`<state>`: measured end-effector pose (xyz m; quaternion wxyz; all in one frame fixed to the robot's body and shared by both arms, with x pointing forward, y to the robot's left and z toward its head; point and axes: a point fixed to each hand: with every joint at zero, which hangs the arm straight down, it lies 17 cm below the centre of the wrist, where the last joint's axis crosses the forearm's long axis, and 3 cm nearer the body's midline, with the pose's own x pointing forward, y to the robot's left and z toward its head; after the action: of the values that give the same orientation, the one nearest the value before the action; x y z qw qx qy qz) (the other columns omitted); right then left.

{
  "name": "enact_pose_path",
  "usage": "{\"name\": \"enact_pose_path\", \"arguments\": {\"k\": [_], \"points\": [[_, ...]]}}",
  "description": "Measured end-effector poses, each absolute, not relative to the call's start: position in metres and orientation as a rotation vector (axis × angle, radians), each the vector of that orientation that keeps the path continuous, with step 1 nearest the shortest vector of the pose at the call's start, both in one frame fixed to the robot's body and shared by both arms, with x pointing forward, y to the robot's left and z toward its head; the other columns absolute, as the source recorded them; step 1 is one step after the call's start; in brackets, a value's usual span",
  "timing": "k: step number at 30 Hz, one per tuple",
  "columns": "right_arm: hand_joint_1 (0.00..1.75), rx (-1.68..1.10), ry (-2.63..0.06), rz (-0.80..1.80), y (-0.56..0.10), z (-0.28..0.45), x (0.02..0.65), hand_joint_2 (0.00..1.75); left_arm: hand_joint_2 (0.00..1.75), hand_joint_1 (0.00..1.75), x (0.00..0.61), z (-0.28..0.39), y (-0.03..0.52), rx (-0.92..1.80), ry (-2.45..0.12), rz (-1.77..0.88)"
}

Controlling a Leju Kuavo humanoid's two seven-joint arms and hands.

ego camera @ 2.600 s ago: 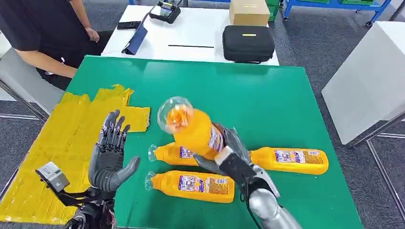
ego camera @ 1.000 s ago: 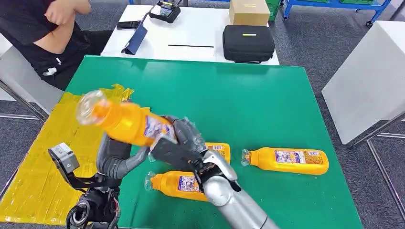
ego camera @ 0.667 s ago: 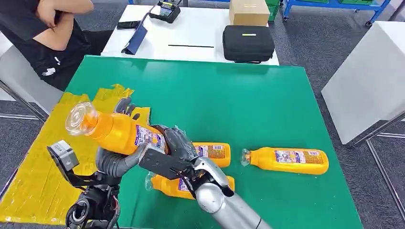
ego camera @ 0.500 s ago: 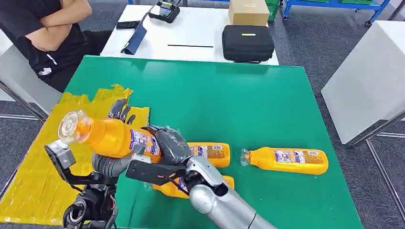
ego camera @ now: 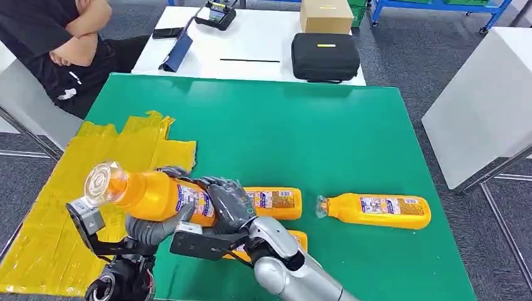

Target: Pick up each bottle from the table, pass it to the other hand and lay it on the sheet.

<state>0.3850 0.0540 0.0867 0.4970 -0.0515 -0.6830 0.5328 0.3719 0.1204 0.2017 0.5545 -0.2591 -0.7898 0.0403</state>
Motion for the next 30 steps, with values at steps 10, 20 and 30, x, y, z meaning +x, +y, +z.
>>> {"name": "enact_pose_path", "arguments": {"k": [10, 20, 30], "points": [[1.75, -0.121, -1.654, 1.291, 0.051, 0.082, 0.378, 1.75, 1.75, 1.75, 0.368, 0.197, 0.122, -0.611, -1.861, 0.105], [0.0, -0.116, -1.734, 1.133, 0.028, 0.084, 0.36, 0.0, 1.75, 1.75, 0.362, 0.2, 0.144, -0.51, -1.937, 0.135], [0.0, -0.082, -2.003, 0.664, -0.062, 0.186, 0.315, 0.0, 1.75, 1.75, 0.349, 0.183, 0.234, 0.176, -2.03, 0.0]]}}
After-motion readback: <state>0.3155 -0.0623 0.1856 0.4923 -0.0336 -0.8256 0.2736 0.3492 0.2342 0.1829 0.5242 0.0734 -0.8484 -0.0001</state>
